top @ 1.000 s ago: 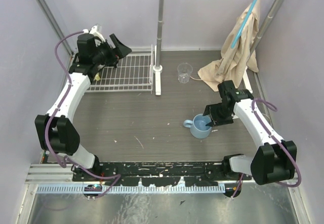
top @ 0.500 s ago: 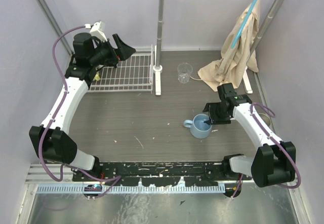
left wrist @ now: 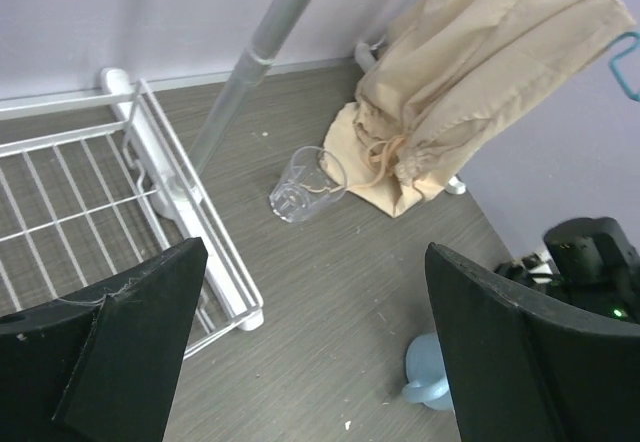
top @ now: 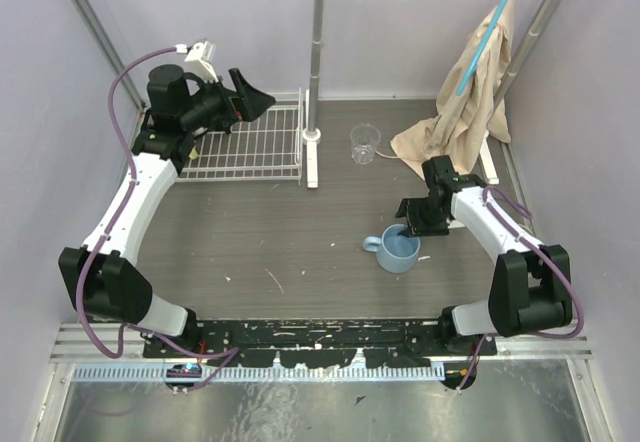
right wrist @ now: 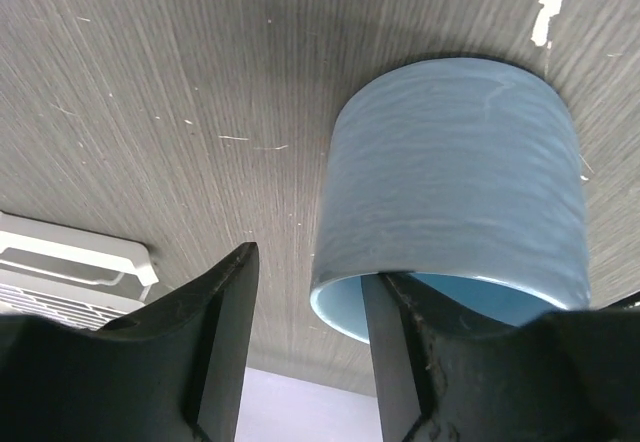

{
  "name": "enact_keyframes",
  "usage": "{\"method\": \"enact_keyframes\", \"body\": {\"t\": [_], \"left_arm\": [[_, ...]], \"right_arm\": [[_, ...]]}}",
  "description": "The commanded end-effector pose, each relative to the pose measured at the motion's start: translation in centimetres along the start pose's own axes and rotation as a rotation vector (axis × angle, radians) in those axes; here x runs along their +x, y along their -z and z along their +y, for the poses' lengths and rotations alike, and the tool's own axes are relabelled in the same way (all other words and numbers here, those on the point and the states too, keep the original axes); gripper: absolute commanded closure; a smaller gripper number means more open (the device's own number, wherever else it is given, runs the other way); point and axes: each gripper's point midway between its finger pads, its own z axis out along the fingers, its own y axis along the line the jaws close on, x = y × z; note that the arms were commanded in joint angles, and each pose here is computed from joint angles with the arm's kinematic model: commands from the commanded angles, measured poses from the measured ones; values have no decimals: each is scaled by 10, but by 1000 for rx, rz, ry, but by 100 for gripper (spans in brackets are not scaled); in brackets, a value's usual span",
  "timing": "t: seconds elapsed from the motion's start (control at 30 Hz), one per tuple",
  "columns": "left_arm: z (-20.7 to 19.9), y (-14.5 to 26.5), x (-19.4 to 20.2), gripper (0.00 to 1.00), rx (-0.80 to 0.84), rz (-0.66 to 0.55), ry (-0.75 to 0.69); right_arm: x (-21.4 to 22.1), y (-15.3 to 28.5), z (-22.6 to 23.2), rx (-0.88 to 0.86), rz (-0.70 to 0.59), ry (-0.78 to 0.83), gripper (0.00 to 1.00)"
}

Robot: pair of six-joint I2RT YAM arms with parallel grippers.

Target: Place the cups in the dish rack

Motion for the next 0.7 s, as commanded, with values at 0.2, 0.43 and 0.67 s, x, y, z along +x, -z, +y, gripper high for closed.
{"method": "enact_keyframes", "body": {"t": [0.2, 0.43, 0.67], "left_arm": [[-32, 5, -5, 2, 174, 9, -30], [-27, 5, -3, 2, 134, 84, -56], [-19, 4, 0, 2, 130, 99, -41]], "right_arm": [[-9, -1, 28, 14, -38, 41, 54], [-19, -2, 18, 107, -94, 79, 56], [-22, -1, 17, 151, -131, 110, 71]]}}
